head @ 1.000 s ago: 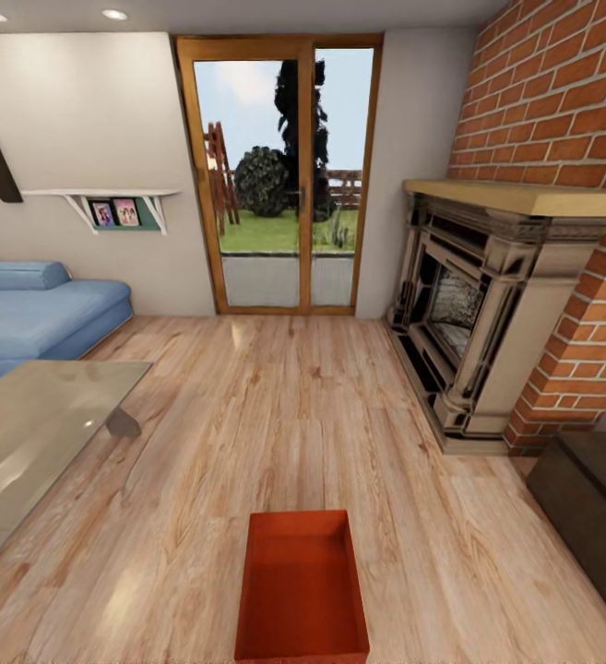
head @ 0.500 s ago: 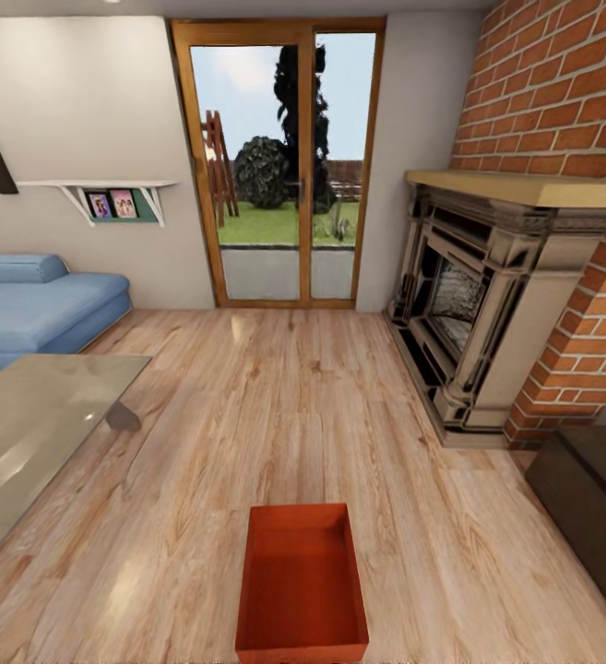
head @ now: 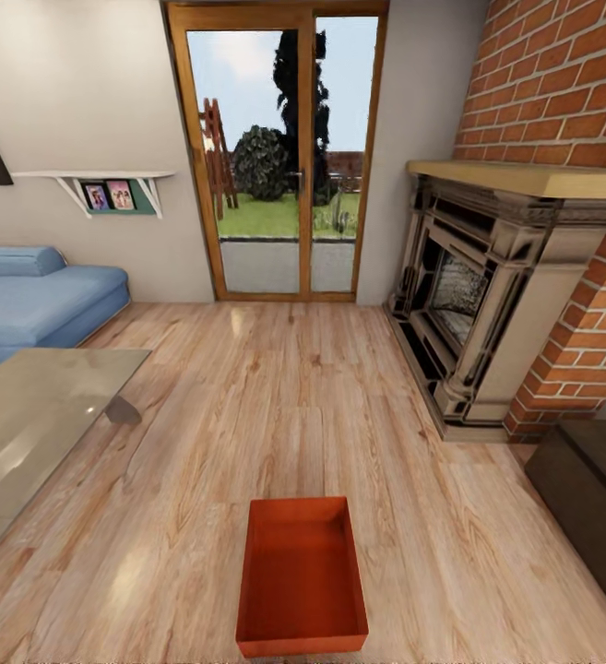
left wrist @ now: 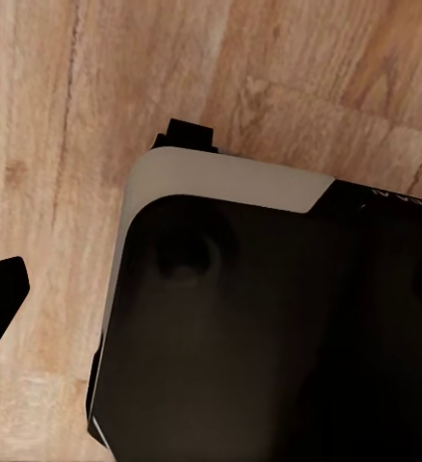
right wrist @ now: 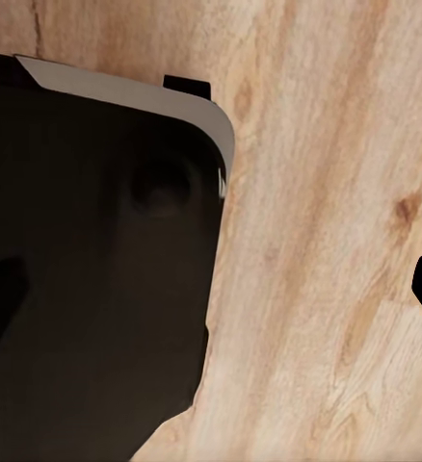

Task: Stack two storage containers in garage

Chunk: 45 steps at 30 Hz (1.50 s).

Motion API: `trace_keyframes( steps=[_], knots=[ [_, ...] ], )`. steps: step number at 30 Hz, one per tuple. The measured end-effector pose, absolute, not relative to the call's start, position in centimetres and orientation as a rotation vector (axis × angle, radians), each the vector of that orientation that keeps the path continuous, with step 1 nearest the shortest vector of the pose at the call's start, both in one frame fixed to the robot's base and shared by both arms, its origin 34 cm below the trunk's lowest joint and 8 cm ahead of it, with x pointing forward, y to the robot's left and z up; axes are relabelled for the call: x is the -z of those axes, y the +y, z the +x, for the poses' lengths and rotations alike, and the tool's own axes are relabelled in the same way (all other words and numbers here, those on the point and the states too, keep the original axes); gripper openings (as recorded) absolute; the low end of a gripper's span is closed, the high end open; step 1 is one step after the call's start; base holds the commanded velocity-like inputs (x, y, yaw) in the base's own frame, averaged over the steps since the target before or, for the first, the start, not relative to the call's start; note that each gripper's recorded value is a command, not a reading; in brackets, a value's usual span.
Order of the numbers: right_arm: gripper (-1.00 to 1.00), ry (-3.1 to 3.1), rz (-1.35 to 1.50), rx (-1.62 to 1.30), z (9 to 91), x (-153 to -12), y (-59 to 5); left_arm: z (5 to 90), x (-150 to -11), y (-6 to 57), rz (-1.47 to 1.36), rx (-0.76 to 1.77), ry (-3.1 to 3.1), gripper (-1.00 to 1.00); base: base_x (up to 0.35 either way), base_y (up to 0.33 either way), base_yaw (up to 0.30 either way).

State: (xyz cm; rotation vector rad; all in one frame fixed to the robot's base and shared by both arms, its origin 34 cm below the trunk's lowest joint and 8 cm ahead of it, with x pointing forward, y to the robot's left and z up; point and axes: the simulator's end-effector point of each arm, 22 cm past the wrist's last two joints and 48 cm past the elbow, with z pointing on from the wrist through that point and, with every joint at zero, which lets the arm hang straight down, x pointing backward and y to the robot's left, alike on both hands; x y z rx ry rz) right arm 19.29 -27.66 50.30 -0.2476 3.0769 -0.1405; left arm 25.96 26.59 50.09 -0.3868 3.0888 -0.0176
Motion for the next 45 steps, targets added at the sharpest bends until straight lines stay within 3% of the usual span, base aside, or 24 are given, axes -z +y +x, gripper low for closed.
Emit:
trace_keyframes(
  steps=[45],
  knots=[
    [1.00, 3.148, -0.258, 0.134, 16.4, -50.0, -27.7, 23.1, -49.3, 26.6, -0.396, 0.004, 3.160, 1.00, 0.000, 0.000, 0.000]
  ],
)
